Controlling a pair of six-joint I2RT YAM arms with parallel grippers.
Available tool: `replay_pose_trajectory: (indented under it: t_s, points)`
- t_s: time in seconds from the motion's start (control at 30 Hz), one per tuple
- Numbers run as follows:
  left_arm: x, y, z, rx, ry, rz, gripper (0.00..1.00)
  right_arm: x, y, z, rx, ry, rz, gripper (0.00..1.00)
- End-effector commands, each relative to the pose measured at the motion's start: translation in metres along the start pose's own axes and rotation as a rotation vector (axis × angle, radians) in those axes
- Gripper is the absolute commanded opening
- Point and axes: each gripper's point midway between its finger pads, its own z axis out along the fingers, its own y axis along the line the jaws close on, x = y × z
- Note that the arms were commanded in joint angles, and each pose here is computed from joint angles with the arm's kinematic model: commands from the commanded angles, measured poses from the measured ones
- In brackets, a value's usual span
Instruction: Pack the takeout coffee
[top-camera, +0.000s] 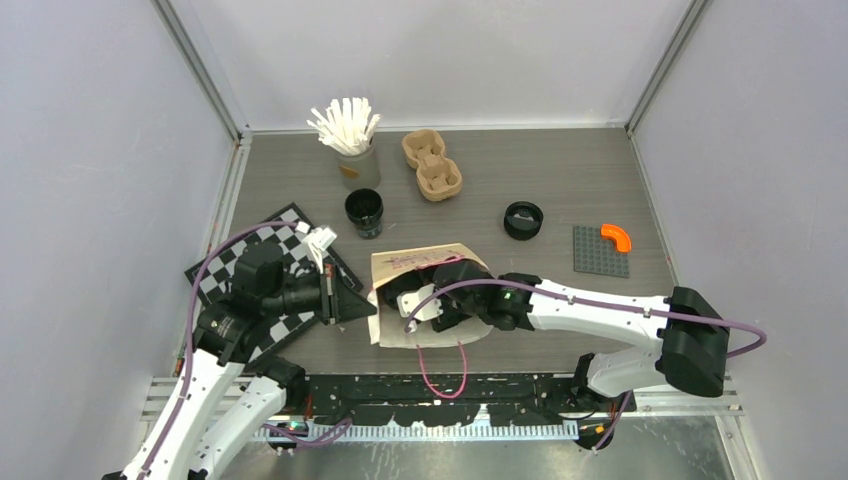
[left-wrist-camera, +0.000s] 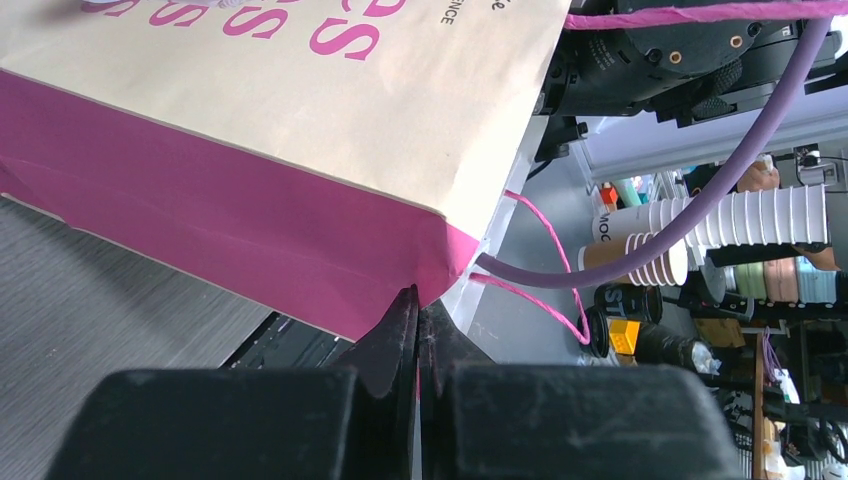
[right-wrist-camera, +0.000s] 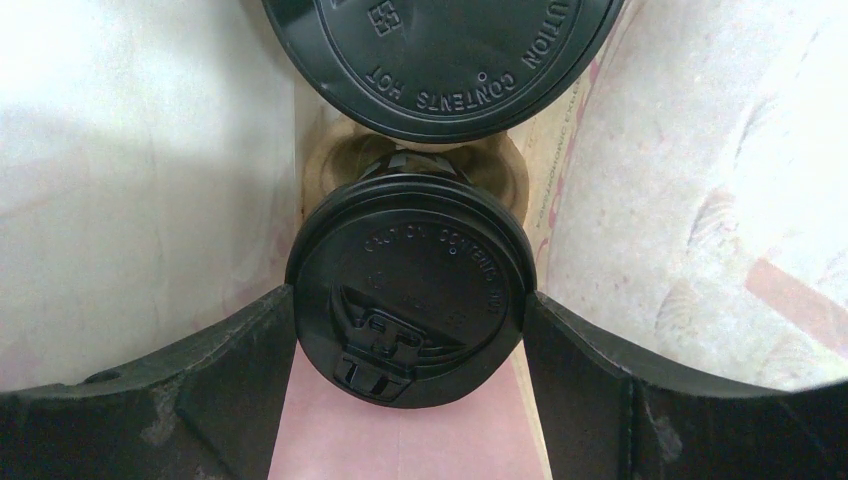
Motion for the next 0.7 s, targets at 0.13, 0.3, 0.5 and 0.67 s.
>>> replay_pose_trajectory:
  t_s: [0.13, 0.3, 0.5, 0.67]
  points:
    - [-0.01, -0.014, 0.0, 0.061, -0.014, 0.041, 0.0, 0.01, -0.006, -0.006, -0.009, 0.066, 0.043, 0.84]
    - [-0.009, -0.014, -0.001, 0.059, -0.014, 0.042, 0.0, 0.008, -0.01, -0.01, -0.003, 0.057, 0.046, 0.85]
    - [-0.012, -0.013, 0.0, 0.052, -0.013, 0.039, 0.0, 0.005, -0.009, -0.015, -0.029, 0.045, 0.042, 0.89]
    - [-0.013, -0.014, 0.0, 0.048, -0.011, 0.038, 0.0, 0.003, -0.013, -0.02, -0.026, 0.035, 0.044, 0.91]
